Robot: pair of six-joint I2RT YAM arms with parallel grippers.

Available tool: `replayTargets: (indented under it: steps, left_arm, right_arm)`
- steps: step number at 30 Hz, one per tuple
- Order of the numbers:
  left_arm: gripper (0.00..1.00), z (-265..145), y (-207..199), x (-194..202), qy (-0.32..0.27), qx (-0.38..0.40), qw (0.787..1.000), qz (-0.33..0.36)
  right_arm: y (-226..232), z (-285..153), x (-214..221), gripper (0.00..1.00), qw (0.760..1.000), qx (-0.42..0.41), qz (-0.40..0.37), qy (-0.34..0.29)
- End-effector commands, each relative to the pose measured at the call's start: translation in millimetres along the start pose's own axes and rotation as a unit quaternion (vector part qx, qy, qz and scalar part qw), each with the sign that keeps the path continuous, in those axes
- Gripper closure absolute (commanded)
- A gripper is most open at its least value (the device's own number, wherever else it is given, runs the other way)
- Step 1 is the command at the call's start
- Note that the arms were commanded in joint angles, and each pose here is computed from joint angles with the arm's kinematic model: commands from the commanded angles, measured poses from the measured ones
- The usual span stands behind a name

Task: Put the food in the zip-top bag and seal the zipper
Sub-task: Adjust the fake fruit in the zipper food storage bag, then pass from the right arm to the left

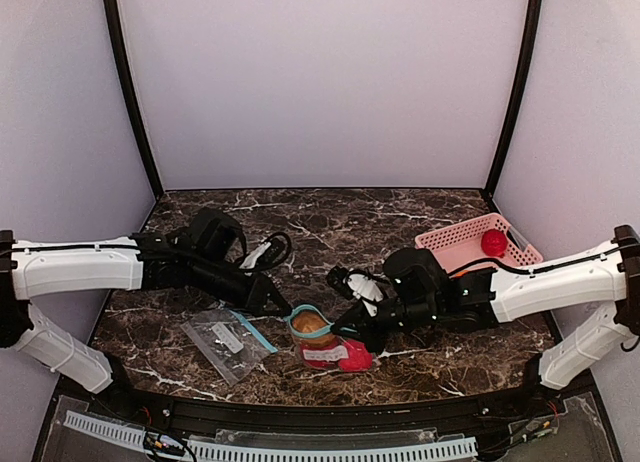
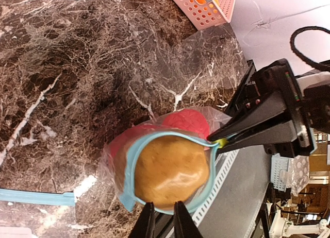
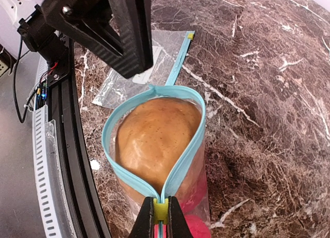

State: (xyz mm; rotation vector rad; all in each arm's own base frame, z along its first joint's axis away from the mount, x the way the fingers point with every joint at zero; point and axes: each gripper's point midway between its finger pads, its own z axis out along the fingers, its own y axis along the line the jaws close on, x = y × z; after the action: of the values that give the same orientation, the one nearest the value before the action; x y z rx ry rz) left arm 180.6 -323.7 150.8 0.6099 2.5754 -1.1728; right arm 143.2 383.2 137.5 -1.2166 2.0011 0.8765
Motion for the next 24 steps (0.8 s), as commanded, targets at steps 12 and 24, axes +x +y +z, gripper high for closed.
replayTargets:
  steps: [12, 24]
  left_arm:
    - [0.28, 9, 15, 17, 0.027, -0.008, 0.999, -0.017]
    - [0.15, 22, 35, 8, -0.005, -0.016, 0.998, -0.058]
  right_arm:
    - [7, 17, -5, 1.0, 0.999, -0.026, 0.006, -0.027]
    - [10, 10, -7, 1.0, 0.999, -0.031, 0.003, -0.033]
